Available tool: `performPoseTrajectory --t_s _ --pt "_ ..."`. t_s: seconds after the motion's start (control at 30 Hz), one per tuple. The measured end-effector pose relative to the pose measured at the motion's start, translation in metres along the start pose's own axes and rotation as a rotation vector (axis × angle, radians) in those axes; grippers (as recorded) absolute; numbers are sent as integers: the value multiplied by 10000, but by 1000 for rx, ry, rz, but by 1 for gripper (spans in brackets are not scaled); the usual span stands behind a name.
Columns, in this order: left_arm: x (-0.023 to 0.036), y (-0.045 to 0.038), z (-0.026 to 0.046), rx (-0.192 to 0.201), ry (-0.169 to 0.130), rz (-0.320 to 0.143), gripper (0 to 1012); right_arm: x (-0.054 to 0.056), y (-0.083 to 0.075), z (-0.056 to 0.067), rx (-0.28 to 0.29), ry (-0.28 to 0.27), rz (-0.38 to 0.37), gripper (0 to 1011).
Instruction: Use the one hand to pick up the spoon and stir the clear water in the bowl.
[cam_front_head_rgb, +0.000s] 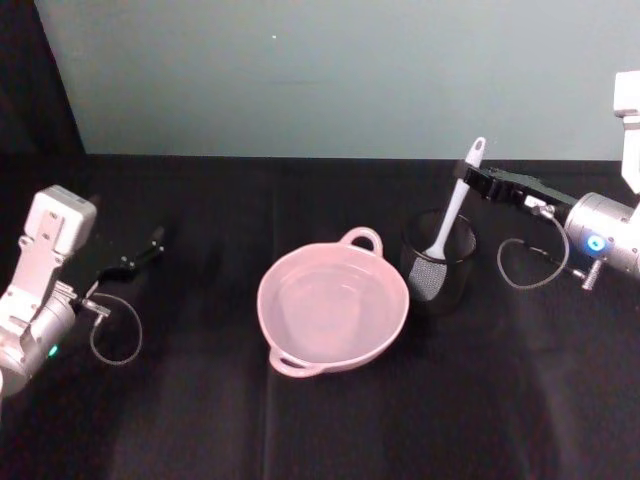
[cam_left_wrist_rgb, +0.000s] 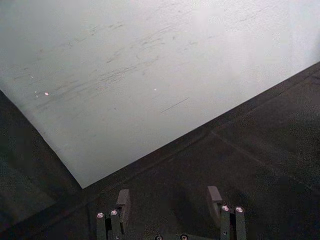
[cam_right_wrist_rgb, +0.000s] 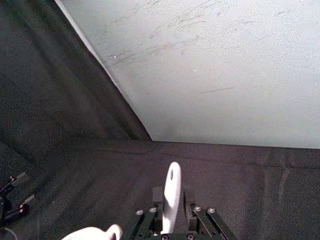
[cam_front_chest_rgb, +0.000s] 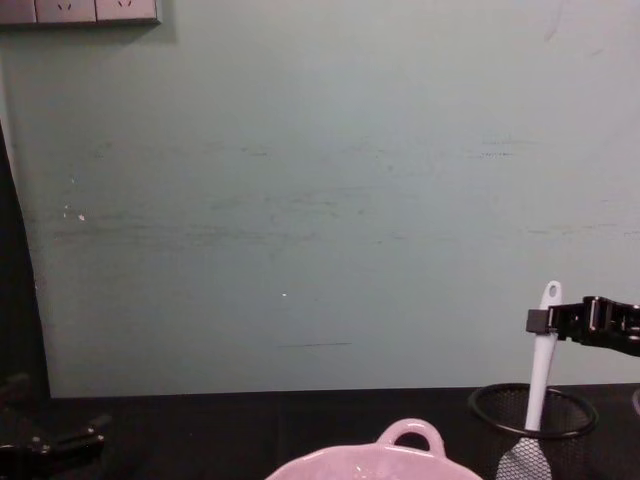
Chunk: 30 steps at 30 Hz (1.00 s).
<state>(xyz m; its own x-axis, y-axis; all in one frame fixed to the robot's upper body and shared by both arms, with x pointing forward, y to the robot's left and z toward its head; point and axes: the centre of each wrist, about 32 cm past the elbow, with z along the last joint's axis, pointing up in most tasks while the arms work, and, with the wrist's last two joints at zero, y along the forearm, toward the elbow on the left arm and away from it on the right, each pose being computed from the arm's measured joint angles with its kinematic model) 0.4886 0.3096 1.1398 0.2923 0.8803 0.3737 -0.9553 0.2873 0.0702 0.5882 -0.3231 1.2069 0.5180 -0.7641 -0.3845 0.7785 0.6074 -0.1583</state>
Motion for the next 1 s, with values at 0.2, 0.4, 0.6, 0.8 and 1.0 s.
performPoseTrajectory --t_s 0.2,0.4,0.6,0.8,1.0 --pt "0 0 0 0 0 0 1011 -2 0 0 0 0 0 139" --pt "0 0 0 0 0 0 1011 -26 -27 30 15 -43 -5 137" --pt "0 0 0 0 0 0 1011 -145 -154 151 81 -175 -10 136" --pt "0 0 0 0 0 0 1011 -275 -276 280 150 -250 12 136" --pt "0 0 0 0 0 0 1011 -464 -396 431 256 -352 63 136"
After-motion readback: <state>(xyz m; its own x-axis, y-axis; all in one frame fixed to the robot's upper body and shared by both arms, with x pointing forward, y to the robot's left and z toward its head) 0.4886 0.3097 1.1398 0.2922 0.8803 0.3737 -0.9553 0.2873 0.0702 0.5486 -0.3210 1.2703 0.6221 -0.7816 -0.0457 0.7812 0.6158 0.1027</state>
